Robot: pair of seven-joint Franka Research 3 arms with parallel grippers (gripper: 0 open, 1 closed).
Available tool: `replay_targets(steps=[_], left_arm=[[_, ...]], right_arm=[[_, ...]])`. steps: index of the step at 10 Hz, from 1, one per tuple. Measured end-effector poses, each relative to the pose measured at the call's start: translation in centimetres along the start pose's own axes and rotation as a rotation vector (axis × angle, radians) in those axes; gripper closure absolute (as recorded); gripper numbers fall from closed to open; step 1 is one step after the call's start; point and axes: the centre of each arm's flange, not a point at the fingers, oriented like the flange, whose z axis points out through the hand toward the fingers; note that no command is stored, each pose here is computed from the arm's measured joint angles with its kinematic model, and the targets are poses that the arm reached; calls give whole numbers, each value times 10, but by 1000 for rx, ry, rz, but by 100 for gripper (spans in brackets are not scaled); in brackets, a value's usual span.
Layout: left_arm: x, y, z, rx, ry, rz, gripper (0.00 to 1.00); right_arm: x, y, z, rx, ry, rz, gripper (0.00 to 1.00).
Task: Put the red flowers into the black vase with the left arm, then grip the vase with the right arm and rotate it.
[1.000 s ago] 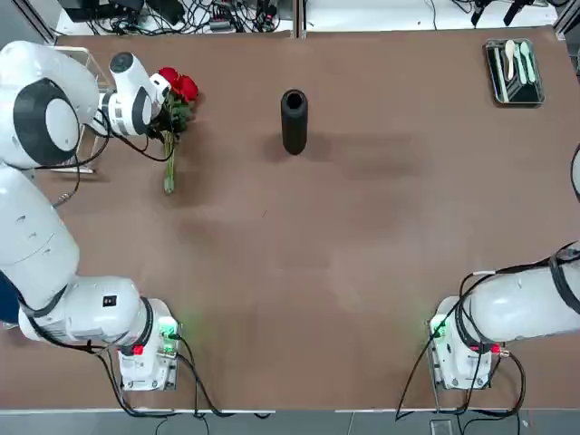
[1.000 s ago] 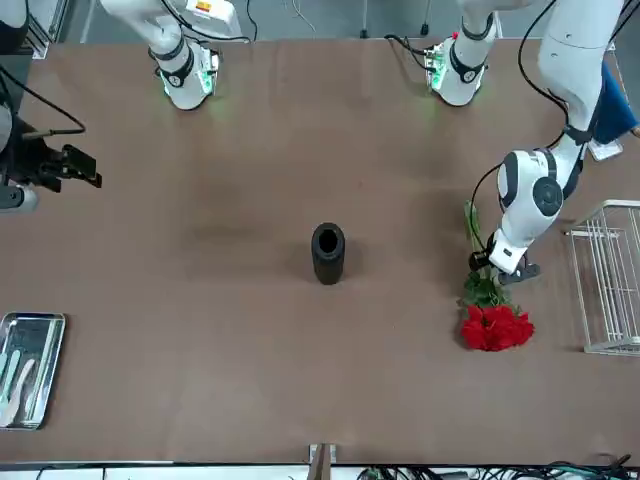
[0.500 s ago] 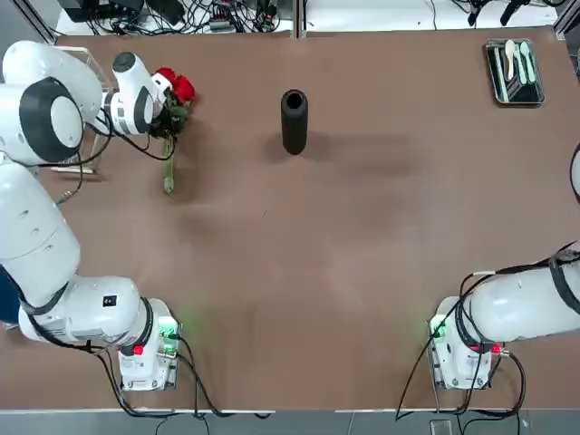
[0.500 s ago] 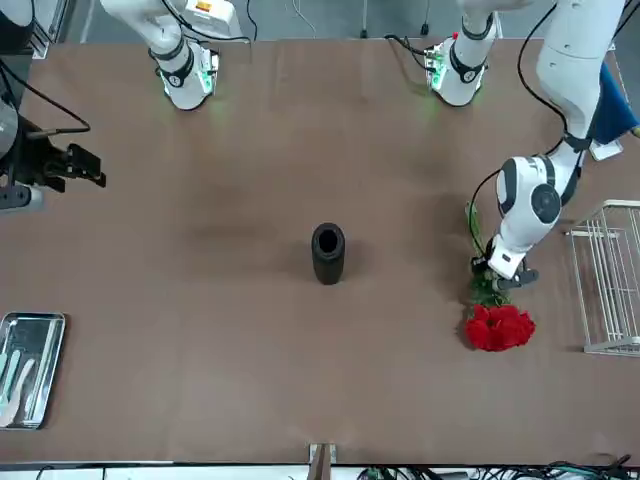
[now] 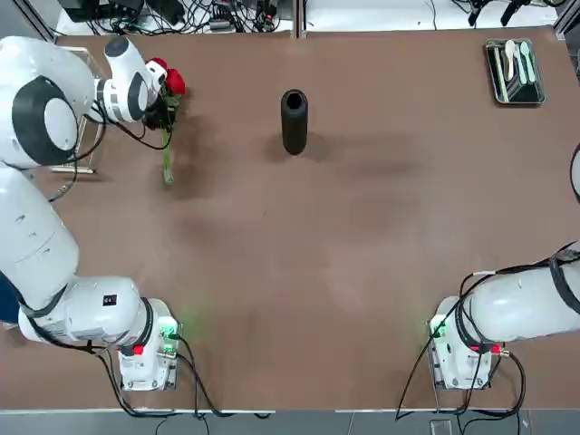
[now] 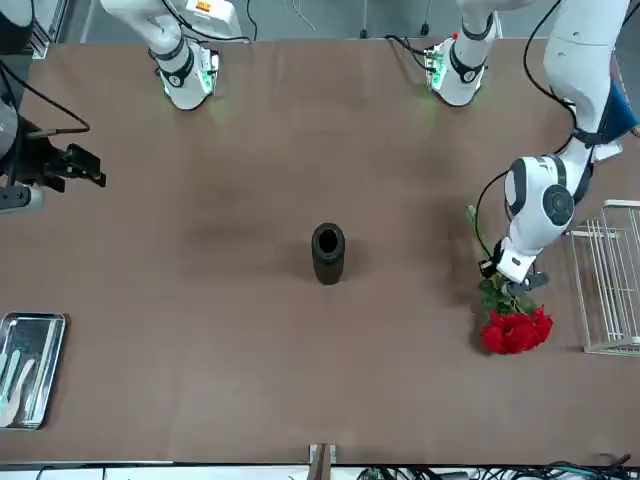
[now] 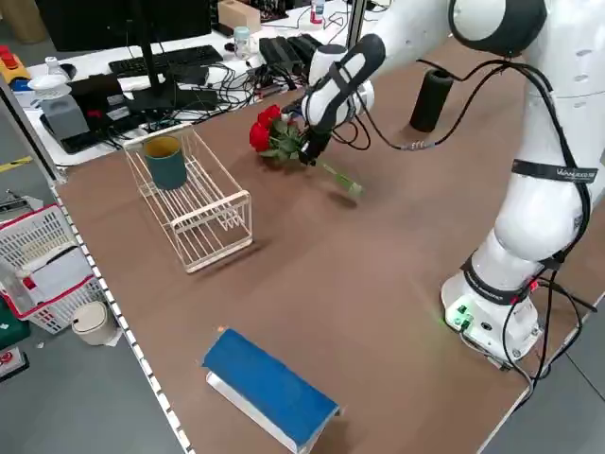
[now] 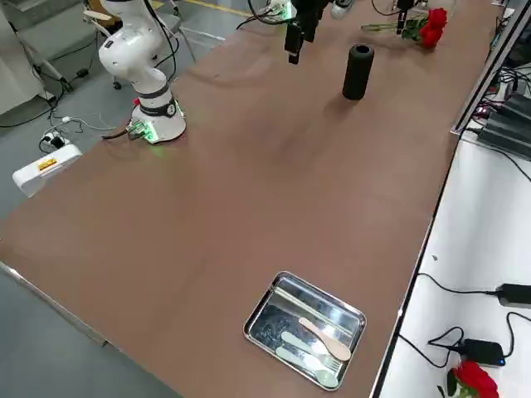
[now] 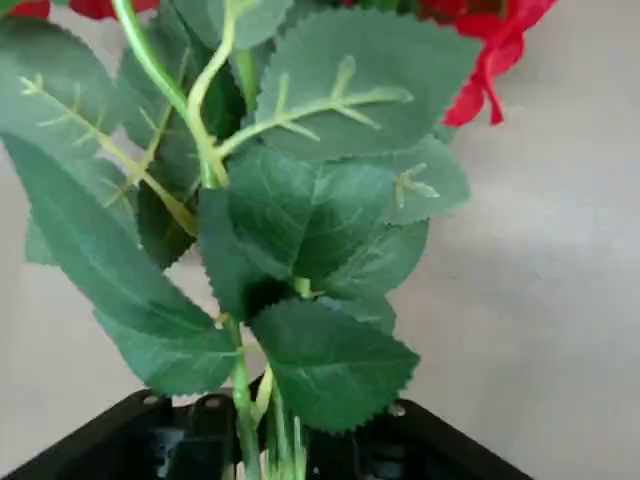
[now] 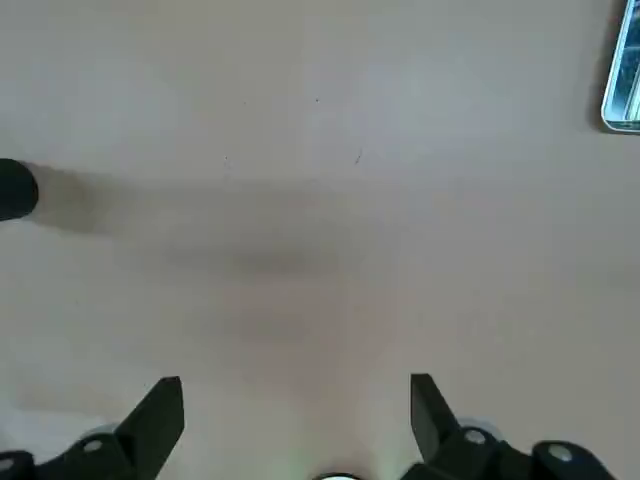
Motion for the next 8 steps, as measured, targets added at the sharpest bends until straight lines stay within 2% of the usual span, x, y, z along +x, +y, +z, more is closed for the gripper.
replay_targets(steps=[2,5,8], left_arm=[[11,1,-43,5,7,-122,93],[43,8,-134,30,25,-340,93],[52,53,-196,194,113,-510,93]], right_arm=[[0,1,0,0,0,2,0],[0,1,0,0,-1,2,0],[-1,1,0,0,-5,1,0]])
